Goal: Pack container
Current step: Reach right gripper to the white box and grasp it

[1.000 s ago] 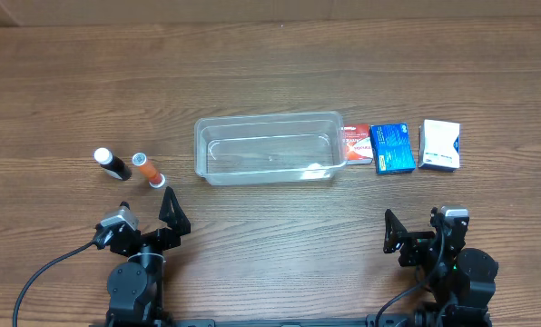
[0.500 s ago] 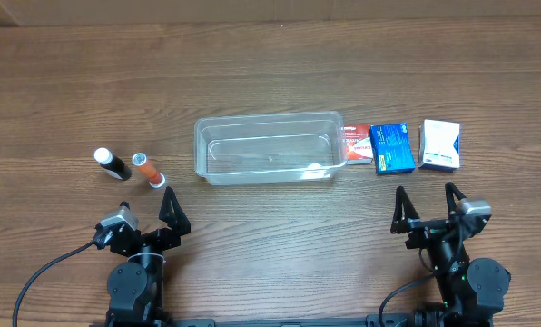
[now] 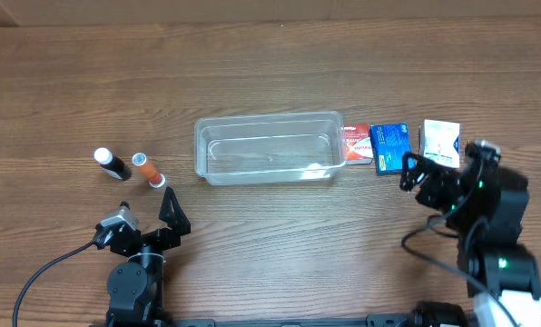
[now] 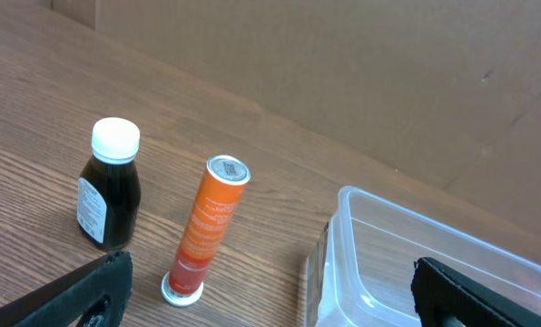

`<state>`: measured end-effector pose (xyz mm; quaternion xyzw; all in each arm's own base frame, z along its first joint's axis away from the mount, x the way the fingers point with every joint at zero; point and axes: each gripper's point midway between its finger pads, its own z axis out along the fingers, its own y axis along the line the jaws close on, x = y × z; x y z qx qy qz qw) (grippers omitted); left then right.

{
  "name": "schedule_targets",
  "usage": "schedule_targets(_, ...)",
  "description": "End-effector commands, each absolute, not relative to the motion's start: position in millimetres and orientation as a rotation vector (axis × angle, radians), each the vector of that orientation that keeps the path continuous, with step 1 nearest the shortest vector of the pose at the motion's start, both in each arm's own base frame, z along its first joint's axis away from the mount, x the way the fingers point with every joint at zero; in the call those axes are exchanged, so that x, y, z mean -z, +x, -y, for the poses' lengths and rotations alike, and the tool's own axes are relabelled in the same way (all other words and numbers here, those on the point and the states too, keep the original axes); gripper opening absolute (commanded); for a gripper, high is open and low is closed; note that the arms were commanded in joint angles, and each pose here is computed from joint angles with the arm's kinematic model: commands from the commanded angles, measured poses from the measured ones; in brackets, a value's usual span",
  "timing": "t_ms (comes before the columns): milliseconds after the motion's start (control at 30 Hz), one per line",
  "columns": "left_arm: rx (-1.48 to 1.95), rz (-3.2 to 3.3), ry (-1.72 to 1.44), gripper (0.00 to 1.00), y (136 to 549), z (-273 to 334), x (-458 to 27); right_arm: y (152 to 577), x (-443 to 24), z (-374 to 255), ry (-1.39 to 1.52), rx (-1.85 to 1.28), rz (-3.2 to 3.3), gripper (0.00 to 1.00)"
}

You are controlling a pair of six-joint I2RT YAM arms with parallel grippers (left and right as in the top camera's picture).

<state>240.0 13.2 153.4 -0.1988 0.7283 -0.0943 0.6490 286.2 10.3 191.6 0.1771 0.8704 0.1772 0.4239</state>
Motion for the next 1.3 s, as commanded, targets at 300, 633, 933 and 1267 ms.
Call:
schedule_targets(300, 0.217, -1.643, -0.459, 1.00, 239, -14, -156, 325, -166, 50, 0.577, -0.015, -2.413, 1.00)
schedule_targets(633, 0.217, -1.643, -0.459, 1.00, 239, -14, -156, 384, -115, 103, 0.534, -0.043, -2.562, 1.00)
schedule_targets(933, 0.217, -1.643, -0.459, 1.00, 239, -14, -156, 408, -85, 107, 0.335, -0.018, -2.590, 1.00)
schedule_targets(1267, 0.217, -1.643, -0.459, 1.00, 239, -14, -156, 399, -43, 100, 0.363, -0.056, -2.707, 1.00)
